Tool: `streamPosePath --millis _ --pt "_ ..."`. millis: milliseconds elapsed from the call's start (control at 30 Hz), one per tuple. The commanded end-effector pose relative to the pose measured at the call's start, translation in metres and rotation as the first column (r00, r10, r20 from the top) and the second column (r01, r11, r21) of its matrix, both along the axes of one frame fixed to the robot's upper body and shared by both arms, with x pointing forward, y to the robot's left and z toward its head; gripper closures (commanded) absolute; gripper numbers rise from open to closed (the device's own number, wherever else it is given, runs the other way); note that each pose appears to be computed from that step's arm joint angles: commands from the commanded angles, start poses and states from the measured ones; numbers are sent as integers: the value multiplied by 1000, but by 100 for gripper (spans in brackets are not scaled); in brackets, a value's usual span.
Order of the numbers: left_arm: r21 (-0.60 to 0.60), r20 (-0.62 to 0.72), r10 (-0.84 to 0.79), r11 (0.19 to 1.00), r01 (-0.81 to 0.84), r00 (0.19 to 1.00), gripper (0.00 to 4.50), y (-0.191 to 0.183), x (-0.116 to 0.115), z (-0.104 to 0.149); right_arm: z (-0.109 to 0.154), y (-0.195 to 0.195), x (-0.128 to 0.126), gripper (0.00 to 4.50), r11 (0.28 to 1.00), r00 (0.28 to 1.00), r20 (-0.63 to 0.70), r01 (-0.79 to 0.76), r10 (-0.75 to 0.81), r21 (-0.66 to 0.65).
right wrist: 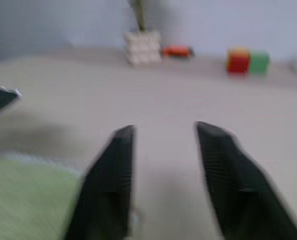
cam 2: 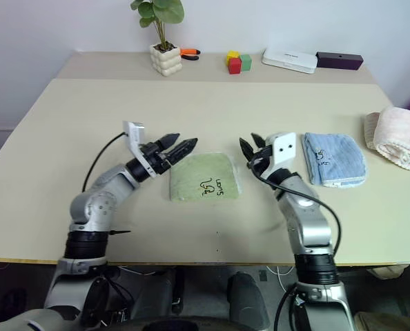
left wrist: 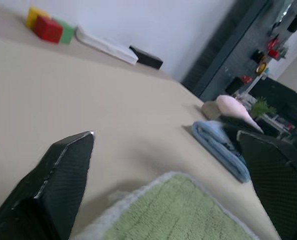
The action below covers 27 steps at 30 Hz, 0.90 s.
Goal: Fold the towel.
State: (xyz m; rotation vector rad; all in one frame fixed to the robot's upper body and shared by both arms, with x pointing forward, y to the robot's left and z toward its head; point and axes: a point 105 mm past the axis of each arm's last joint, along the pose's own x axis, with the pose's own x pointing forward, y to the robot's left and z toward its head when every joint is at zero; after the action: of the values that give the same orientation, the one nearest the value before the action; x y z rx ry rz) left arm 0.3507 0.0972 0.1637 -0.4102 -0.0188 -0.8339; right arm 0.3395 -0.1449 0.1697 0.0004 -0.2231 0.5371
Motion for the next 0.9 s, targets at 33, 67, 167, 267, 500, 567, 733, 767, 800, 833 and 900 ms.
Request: streamPosePath --millis 33,67,167,267,500,567,733,767,800,833,900 --pt "9 65 12 1000 -12 998 0 18 -2 20 30 11 -20 57 984 980 95 -178 177 -4" --pt "20 62 18 1000 -19 998 0 26 -2 19 31 11 -25 5 976 971 93 -217 218 -29" --pt "1 -11 -2 1000 2 1000 0 43 -7 17 29 12 -40 1 940 939 64 -333 337 -73" --pt "-45 -117 -57 998 52 992 0 59 -18 13 25 10 -55 1 892 899 15 -432 437 -130" --pt "-90 -478 -114 993 81 871 0 86 -38 -32 19 -2 -69 1 815 854 -47 -510 519 -274" --pt "-43 -514 -135 990 132 847 0 82 -46 -40 16 -6 -67 1 811 860 -55 -499 507 -305" --pt "-125 -579 -241 970 207 779 0 71 -60 -47 14 -7 -62 1 825 871 -50 -480 489 -297" --pt "-91 -589 -234 970 225 773 0 65 -61 -54 12 -5 -63 1 823 870 -51 -482 491 -301" --pt "-105 -613 -251 966 238 749 0 60 -63 -61 11 -4 -63 1 822 869 -51 -483 492 -303" --pt "-115 -630 -263 962 247 731 0 57 -64 -65 11 -3 -64 1 822 869 -50 -483 492 -304" --pt "-140 -642 -278 959 246 715 0 52 -61 -67 10 -3 -63 1 824 873 -50 -476 485 -309"
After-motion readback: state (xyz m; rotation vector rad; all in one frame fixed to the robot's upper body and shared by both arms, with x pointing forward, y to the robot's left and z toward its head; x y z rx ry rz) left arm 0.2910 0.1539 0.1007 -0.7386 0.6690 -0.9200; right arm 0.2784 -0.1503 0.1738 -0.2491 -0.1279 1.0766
